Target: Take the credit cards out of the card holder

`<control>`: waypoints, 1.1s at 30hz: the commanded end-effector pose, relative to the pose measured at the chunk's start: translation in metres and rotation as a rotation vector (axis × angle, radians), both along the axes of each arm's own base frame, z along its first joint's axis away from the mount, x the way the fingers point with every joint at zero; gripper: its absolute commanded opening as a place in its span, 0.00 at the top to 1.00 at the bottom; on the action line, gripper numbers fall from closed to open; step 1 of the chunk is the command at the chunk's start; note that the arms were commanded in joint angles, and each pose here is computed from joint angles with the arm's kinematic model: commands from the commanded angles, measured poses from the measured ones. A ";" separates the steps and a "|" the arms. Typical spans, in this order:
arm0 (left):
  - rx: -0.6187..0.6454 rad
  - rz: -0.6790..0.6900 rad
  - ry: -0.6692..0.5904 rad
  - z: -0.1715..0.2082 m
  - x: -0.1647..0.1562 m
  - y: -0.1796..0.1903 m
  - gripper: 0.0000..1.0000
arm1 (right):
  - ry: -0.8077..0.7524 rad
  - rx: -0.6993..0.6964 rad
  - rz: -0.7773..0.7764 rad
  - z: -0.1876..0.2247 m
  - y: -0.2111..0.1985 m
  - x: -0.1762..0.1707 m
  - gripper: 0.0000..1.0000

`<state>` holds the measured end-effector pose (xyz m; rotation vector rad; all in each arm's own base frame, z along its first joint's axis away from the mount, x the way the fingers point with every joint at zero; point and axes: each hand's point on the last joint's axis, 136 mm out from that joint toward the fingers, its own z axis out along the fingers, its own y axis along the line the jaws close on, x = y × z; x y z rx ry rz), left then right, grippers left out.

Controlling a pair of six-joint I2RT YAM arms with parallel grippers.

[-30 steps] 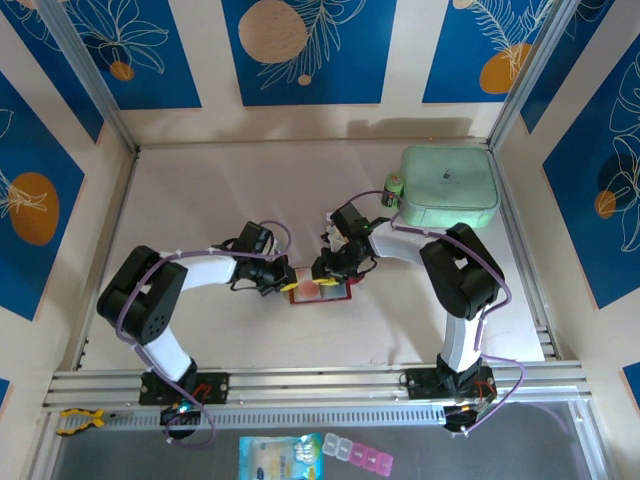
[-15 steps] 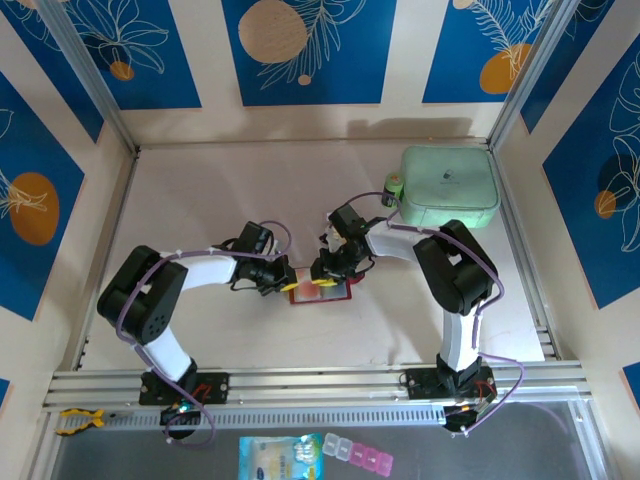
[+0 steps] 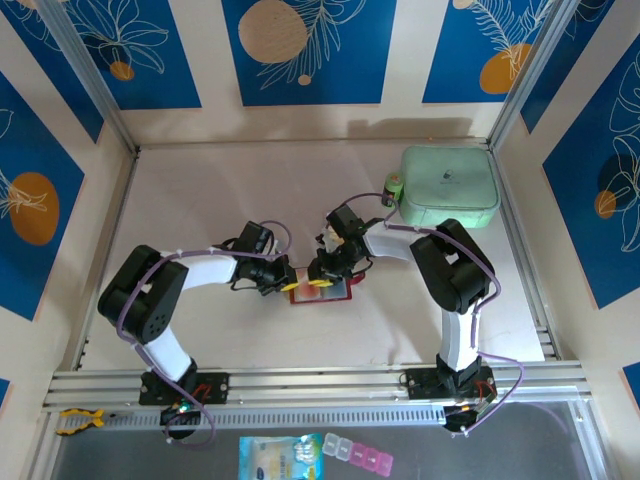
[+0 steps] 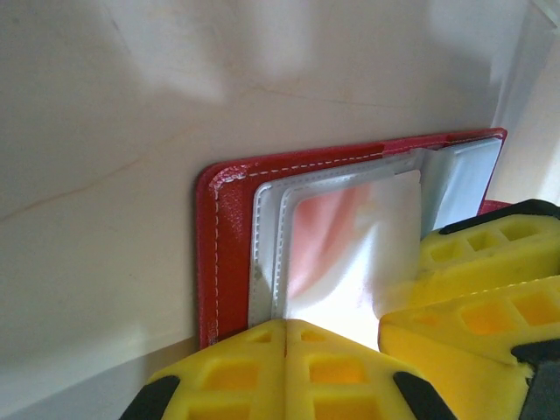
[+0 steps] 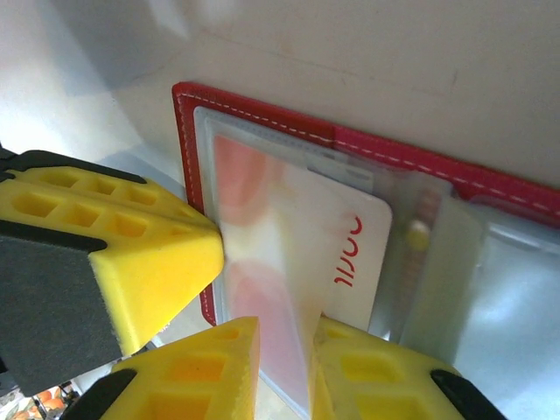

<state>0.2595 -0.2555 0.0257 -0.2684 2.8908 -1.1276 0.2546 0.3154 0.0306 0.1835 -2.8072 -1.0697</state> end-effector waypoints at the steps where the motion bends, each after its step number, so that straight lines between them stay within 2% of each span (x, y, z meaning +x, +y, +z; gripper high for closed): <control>1: 0.051 -0.013 0.035 -0.014 -0.009 0.007 1.00 | 0.003 -0.061 0.010 -0.005 -0.005 -0.002 0.78; 7: 0.050 -0.013 0.030 -0.013 -0.009 0.007 1.00 | -0.008 -0.126 0.010 -0.008 -0.016 -0.003 0.78; 18: 0.047 -0.022 0.013 -0.008 -0.004 0.004 1.00 | -0.027 -0.069 0.011 0.015 -0.008 -0.002 0.78; 33: 0.034 -0.057 -0.038 0.018 0.001 -0.006 1.00 | -0.074 -0.082 -0.018 0.027 -0.023 0.008 0.77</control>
